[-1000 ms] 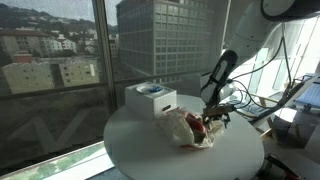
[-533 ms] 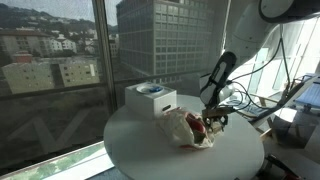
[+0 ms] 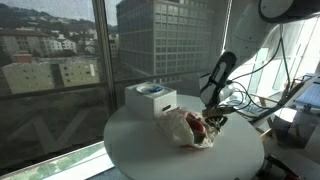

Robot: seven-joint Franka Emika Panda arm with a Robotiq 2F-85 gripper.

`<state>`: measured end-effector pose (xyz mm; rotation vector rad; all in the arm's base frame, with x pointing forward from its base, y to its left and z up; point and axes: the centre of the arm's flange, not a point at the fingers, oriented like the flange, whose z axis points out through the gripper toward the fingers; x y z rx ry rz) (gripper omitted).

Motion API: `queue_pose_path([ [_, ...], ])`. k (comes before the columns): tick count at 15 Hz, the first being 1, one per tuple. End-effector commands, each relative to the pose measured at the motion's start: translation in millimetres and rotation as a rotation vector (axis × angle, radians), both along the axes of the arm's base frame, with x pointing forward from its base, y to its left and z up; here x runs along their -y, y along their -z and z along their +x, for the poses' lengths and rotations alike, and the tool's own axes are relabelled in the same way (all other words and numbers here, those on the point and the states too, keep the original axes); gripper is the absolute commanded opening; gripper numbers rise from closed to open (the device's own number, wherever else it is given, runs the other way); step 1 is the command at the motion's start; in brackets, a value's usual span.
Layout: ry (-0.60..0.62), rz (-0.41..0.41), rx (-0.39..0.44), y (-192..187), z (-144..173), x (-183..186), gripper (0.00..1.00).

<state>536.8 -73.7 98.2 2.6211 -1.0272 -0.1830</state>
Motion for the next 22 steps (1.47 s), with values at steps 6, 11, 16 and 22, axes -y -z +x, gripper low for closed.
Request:
queue_pose_path([
  [6, 0.042, -0.047, -0.37, -40, 3, -22, 0.0],
  [11, 0.089, -0.094, -0.636, -81, 3, -40, 0.0],
  [16, 0.093, -0.183, -0.728, -148, 15, -55, 0.0],
  [22, 0.065, -0.227, -0.638, -219, 37, -69, 0.0],
])
